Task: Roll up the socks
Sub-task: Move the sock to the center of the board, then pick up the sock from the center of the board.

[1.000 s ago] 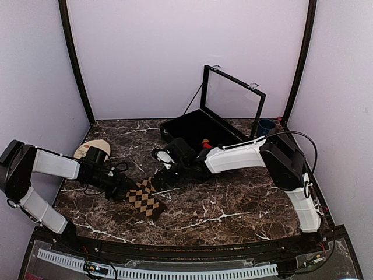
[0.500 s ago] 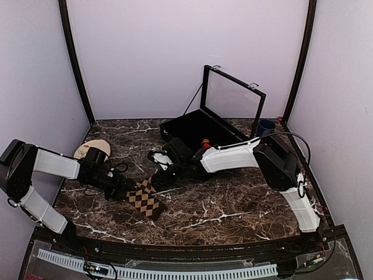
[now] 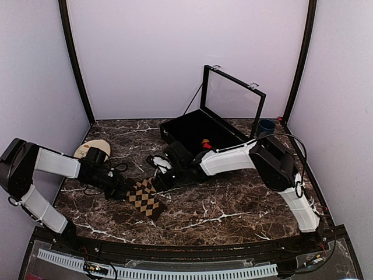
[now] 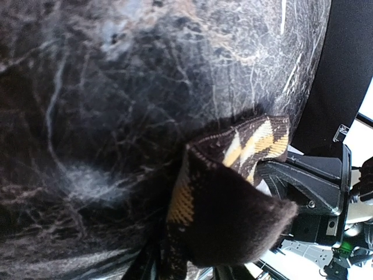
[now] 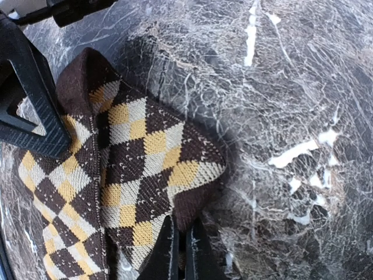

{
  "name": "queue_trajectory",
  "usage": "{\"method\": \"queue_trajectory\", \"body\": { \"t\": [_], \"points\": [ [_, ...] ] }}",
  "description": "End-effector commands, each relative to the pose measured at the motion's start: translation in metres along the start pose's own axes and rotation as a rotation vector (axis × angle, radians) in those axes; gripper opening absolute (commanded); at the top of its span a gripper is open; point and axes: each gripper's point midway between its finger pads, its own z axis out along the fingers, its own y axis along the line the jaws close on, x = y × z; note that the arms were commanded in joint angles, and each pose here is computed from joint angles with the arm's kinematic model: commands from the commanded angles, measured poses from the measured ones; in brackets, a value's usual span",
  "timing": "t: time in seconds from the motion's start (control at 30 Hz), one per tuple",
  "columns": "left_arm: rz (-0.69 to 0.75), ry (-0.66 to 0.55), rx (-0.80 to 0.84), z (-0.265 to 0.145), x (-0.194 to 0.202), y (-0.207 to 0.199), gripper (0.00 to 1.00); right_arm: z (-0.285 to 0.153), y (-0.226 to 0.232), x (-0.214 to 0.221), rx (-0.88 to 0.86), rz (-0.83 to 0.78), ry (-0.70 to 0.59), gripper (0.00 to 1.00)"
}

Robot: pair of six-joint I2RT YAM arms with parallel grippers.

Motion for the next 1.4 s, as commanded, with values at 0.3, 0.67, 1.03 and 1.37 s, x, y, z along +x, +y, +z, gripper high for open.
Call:
{"method": "queue_trajectory", "body": {
  "t": [0.3,0.67,1.03,1.37],
  "points": [
    [-0.023,-0.081,0.028,-0.006,-0.014,-0.006,0.37,-0.039,-0.014,0.019,0.148,0.173,0.016,0.00],
    [0.055,-0.087,0.084,-0.016,-0.015,-0.032,0.44,-0.055,-0.007,0.054,0.330,0.185,0.062,0.00],
    [0.506,-0.085,-0.046,-0.040,-0.002,-0.089,0.51,-0.054,-0.005,0.059,0.339,0.192,0.060,0.00],
    [0.980,0.054,-0.275,0.007,0.072,-0.098,0.52,-0.055,-0.003,0.062,0.309,0.215,0.057,0.00]
  ]
}}
